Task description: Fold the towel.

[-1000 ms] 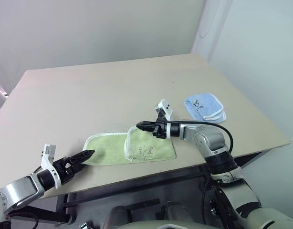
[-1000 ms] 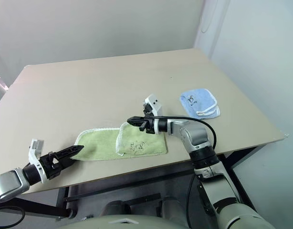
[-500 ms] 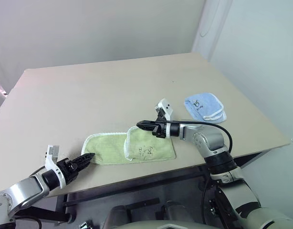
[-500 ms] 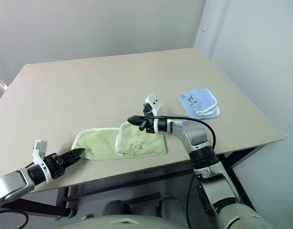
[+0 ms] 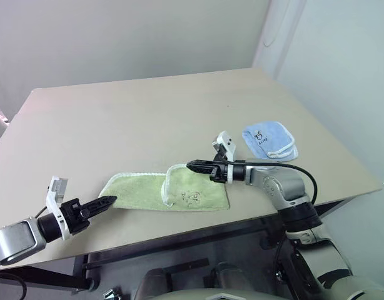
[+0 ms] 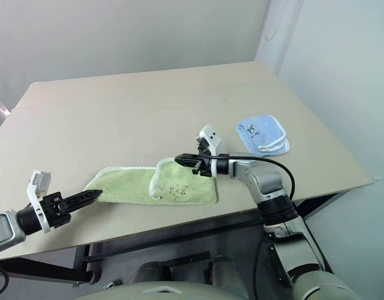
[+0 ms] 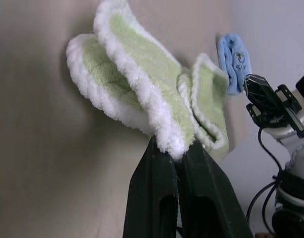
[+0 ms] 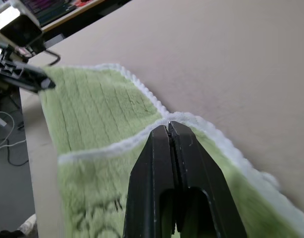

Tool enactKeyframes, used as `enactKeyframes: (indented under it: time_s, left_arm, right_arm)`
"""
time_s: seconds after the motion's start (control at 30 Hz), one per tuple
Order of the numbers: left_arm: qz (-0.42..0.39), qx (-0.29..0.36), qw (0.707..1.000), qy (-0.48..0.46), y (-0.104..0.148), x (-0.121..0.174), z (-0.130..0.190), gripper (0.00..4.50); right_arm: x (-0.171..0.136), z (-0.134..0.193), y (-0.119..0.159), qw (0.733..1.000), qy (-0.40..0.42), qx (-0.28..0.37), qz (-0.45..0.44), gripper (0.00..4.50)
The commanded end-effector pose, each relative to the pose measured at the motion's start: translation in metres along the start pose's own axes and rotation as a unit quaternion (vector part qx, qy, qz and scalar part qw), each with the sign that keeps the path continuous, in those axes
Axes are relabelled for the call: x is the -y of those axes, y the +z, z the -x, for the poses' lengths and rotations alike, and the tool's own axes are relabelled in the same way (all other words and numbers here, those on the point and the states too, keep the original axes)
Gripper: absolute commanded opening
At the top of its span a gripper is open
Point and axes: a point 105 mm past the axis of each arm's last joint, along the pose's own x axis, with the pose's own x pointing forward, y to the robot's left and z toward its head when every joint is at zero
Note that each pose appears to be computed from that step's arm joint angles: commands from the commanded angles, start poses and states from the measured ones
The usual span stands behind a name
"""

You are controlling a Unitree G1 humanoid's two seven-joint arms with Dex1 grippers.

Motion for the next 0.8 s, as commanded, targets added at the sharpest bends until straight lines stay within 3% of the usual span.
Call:
enactKeyframes:
  time_s: [0.03, 0.3, 0.43, 0.8]
  left_arm:
    - [-0.066, 0.002, 0.998, -0.012, 0.024, 0.014, -0.003, 0.05]
    - [-0.166, -0.058, 0.981, -0.081, 0.035, 0.053, -0.035, 0.05]
    - [-0.239, -0.145, 0.952, -0.124, 0.019, 0.074, -0.054, 0.05]
    - [-0.342, -0.237, 0.878, -0.235, 0.002, 0.106, -0.112, 0.05]
  right_arm:
    - [-0.002, 0.018, 0.019, 0.999, 0.009, 0.033, 0.018, 0.00]
    - [0.007, 0.050, 0.005, 1.000, -0.027, 0.008, 0.010, 0.00]
    - [0.003, 0.072, -0.008, 0.999, -0.045, -0.010, 0.009, 0.00]
    - [0.014, 0.118, -0.029, 0.987, -0.161, -0.019, -0.010, 0.00]
